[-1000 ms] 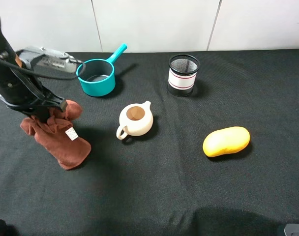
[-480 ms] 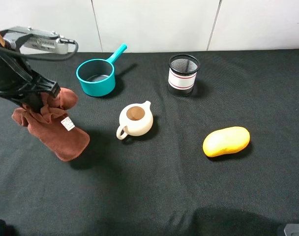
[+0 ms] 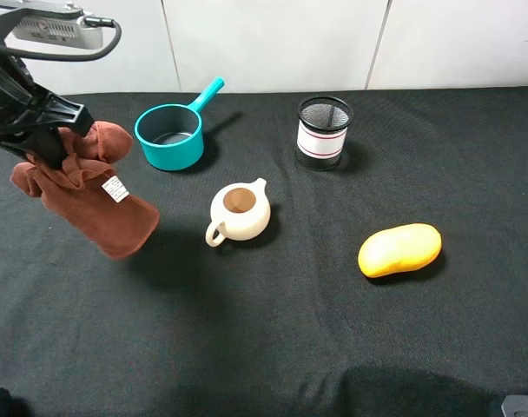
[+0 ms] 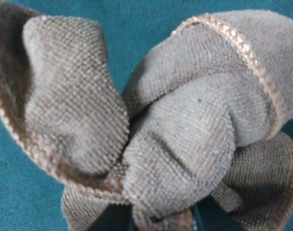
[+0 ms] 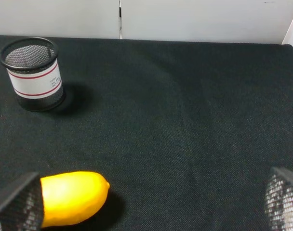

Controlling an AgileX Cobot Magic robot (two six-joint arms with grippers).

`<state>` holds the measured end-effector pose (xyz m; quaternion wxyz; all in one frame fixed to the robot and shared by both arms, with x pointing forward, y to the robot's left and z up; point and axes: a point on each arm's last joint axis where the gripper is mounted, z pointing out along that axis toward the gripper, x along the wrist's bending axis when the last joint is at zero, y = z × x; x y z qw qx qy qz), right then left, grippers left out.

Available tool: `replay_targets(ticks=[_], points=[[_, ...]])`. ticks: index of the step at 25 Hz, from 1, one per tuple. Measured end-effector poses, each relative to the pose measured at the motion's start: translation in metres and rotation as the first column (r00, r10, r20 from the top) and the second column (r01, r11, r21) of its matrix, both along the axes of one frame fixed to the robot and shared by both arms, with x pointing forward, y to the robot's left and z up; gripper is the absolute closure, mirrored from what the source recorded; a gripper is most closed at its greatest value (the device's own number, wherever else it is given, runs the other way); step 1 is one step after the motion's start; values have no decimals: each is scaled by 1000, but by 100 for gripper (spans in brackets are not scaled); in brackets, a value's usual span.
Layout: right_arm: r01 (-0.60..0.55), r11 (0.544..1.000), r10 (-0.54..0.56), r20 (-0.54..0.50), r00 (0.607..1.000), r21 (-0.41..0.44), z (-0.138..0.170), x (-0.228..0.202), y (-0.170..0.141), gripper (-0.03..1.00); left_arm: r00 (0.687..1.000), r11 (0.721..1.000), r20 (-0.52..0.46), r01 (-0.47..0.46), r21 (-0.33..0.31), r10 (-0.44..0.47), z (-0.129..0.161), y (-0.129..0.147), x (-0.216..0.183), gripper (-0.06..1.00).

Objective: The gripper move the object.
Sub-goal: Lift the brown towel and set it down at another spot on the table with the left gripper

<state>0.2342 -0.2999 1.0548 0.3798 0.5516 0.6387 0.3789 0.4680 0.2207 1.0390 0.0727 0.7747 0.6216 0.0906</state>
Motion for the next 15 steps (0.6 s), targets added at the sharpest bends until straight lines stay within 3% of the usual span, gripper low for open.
replay_targets(ticks=[4, 15], points=[[0, 1000, 0, 0, 1000, 0, 0, 0, 0, 27, 1000, 1000, 9, -7, 12, 7, 2, 2, 2, 81], [0, 1000, 0, 0, 1000, 0, 0, 0, 0, 27, 982, 983, 54, -183, 5, 182, 18, 43, 23, 81]])
